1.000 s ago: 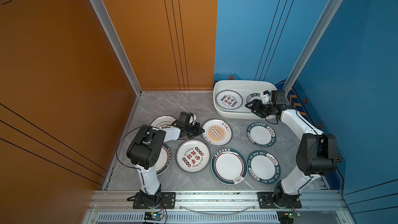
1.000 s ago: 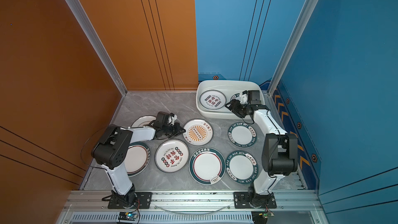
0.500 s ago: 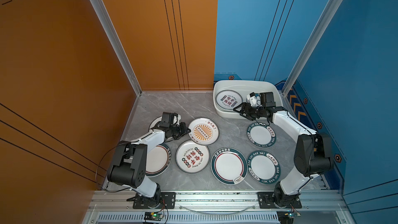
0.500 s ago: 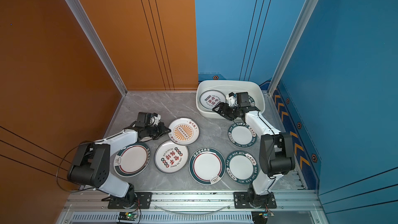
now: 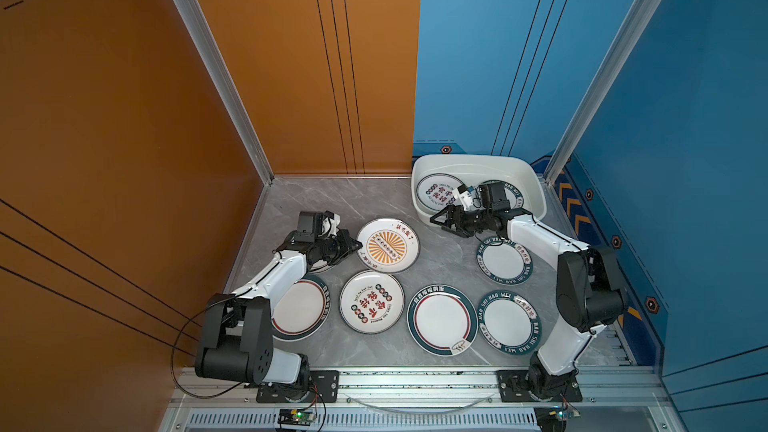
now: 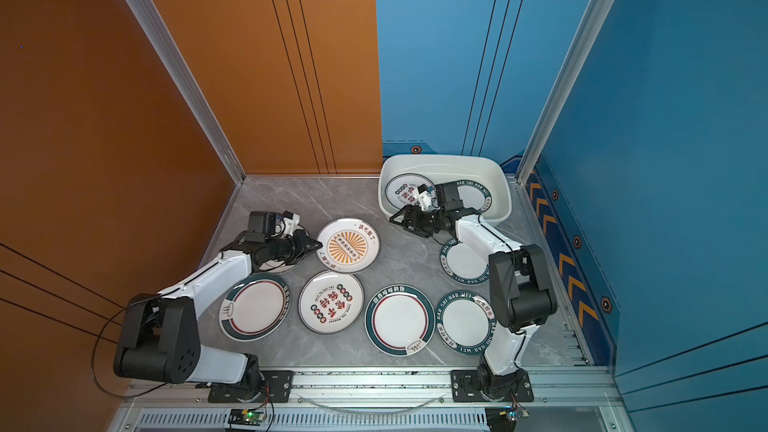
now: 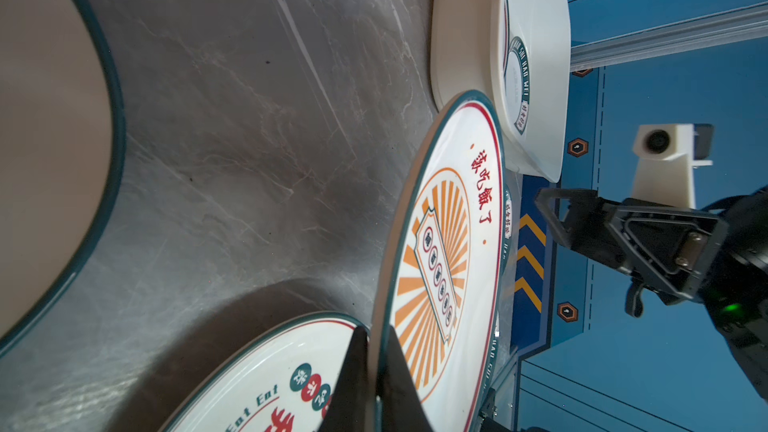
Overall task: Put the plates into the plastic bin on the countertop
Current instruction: 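Carry the sunburst plate toward the right gripper while right gripper reaches to meet it, then grasp the sunburst plate rim with the right gripper and release the left gripper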
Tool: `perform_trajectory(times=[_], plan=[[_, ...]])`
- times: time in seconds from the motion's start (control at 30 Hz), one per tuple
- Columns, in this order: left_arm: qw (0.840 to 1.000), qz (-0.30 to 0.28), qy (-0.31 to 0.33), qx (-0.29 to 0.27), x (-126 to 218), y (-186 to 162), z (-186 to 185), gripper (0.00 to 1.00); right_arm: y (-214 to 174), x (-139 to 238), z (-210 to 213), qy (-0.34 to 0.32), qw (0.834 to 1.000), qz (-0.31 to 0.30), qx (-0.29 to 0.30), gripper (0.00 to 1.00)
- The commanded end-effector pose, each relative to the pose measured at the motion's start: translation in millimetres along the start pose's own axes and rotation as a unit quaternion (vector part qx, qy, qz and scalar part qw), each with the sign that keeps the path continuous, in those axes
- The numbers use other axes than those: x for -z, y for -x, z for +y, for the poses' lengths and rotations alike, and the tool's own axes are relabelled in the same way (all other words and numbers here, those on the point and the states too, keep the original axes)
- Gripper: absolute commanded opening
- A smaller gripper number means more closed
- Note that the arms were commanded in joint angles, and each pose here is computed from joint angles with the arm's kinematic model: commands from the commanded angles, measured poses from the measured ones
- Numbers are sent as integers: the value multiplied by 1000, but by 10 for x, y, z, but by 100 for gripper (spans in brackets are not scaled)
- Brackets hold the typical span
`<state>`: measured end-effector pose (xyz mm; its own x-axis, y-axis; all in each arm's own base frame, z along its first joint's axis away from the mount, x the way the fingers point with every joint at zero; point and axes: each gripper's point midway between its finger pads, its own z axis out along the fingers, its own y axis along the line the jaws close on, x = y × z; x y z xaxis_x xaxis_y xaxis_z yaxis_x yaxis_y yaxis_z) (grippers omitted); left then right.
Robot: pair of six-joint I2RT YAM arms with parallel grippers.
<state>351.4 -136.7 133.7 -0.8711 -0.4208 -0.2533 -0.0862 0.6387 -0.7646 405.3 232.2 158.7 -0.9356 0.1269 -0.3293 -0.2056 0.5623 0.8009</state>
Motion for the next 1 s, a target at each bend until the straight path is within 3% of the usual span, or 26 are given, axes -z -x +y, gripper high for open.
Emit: perform_trajectory(times=[0.0, 0.43, 0.97], plan=[[998, -18, -53, -21, 169, 162, -397, 0, -17, -79, 147, 38, 999, 17, 9, 75], [997, -24, -70, -33, 89, 307, -662, 0, -142, -366, 365, 80, 996, 40, 4, 69], [997, -15, -65, -46, -140, 363, -765, 0, -133, -509, 516, 120, 992, 44, -16, 31]])
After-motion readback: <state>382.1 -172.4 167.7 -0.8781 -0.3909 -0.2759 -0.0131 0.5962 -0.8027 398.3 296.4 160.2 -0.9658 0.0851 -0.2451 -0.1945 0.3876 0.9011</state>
